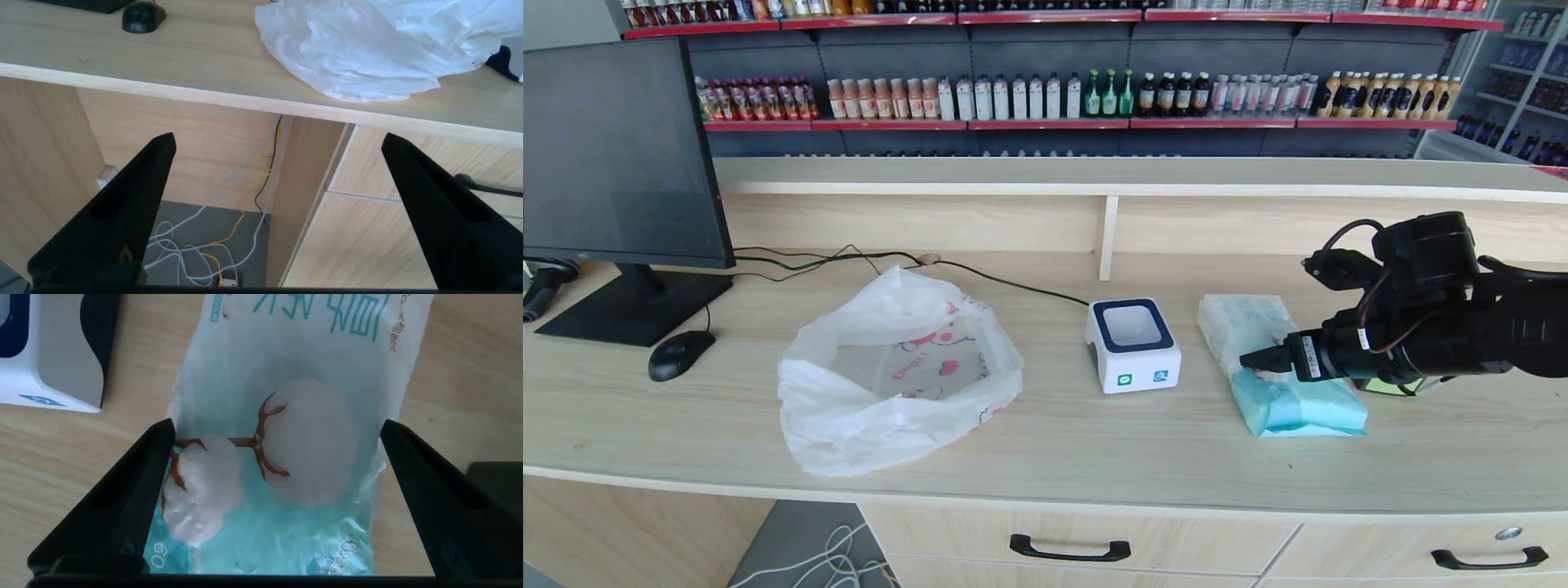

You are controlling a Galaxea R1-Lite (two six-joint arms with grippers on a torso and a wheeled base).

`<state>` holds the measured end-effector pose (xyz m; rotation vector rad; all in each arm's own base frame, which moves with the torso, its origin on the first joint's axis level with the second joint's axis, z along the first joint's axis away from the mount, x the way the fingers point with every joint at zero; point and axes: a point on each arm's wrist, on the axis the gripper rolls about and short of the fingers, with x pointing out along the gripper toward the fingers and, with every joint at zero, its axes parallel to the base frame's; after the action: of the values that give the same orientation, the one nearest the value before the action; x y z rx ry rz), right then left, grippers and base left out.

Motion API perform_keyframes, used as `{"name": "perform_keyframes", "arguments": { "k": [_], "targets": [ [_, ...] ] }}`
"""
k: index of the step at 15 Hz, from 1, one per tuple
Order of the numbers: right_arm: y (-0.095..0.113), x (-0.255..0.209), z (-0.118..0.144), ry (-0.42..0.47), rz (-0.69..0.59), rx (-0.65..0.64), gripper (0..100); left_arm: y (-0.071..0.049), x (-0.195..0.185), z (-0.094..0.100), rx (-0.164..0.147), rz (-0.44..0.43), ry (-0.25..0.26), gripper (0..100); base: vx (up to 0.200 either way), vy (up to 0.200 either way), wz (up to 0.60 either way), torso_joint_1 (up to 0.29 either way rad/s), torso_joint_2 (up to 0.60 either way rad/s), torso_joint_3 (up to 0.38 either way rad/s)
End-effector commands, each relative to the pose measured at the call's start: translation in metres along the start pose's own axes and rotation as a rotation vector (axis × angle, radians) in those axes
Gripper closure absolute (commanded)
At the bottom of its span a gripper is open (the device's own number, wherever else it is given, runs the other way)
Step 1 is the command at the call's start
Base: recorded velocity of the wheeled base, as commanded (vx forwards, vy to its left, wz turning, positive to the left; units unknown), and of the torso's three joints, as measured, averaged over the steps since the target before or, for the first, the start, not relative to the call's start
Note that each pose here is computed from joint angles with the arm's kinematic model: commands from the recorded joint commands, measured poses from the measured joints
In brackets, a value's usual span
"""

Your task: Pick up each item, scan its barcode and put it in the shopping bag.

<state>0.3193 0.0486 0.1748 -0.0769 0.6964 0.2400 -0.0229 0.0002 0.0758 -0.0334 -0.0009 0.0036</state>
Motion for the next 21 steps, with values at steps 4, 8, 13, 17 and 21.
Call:
{"name": "perform_keyframes", "arguments": {
  "k": [4,8,13,17,21],
  "targets": [
    [0.011,0.007,-0.010,0.041,0.024,-0.020,0,0.000,0.000,0.000,0.000,0.001,-0.001,0,0.000,0.000,0.00,0.000,0.00,0.000],
    [0.022,0.012,-0.012,0.054,-0.005,0.014,0,0.000,0.000,0.000,0.000,0.001,-0.001,0,0.000,0.000,0.00,0.000,0.00,0.000],
    [0.022,0.014,-0.018,0.079,-0.012,0.029,0,0.000,0.000,0.000,0.000,0.001,-0.001,0,0.000,0.000,0.00,0.000,0.00,0.000],
    [0.022,0.013,-0.018,0.077,-0.014,0.033,0,0.000,0.000,0.000,0.000,0.002,-0.001,0,0.000,0.000,0.00,0.000,0.00,0.000],
    [0.022,0.013,-0.018,0.076,-0.013,0.039,100,0.000,0.000,0.000,0.000,0.001,-0.001,0,0.000,0.000,0.00,0.000,0.00,0.000]
  ]
}}
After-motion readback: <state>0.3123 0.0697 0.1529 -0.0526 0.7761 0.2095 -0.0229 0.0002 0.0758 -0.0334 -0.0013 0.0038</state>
